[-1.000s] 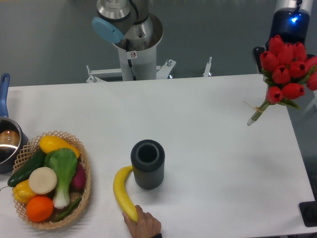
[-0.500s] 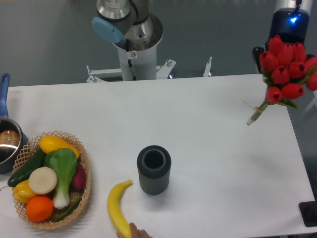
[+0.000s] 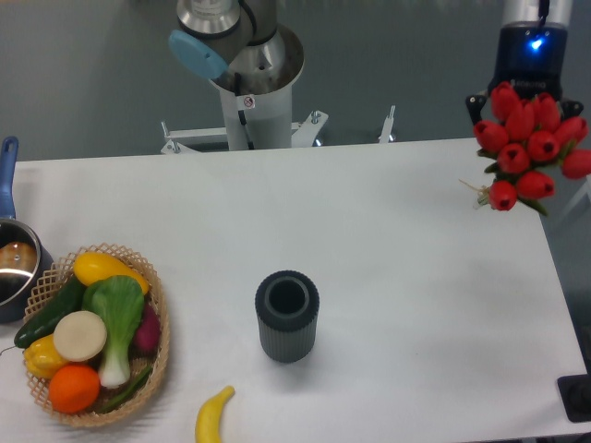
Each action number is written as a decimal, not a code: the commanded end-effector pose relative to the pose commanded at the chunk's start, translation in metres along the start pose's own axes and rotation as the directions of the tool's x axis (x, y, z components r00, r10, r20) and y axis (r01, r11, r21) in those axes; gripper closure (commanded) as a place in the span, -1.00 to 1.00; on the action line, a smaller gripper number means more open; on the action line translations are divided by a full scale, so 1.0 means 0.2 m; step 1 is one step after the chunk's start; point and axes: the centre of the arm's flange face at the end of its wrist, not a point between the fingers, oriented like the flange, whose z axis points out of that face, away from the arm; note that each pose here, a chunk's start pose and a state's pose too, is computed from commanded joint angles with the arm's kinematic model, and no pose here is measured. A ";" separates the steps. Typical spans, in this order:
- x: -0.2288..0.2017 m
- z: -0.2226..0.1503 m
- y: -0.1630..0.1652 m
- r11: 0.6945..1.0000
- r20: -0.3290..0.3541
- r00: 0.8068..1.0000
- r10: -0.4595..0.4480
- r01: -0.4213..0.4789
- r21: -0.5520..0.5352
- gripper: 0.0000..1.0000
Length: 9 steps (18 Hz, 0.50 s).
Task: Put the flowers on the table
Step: 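Hold the red tulip bunch in the gripper and lift it slightly, then carry the tulips down toward the table beside the grey container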
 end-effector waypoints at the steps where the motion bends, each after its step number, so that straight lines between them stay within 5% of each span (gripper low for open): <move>1: 0.02 0.05 -0.01 0.999 -0.001 1.000 0.014 -0.014 -0.034 0.23; 9: 0.10 0.48 -0.02 0.985 -0.096 0.994 0.053 -0.068 -0.158 0.23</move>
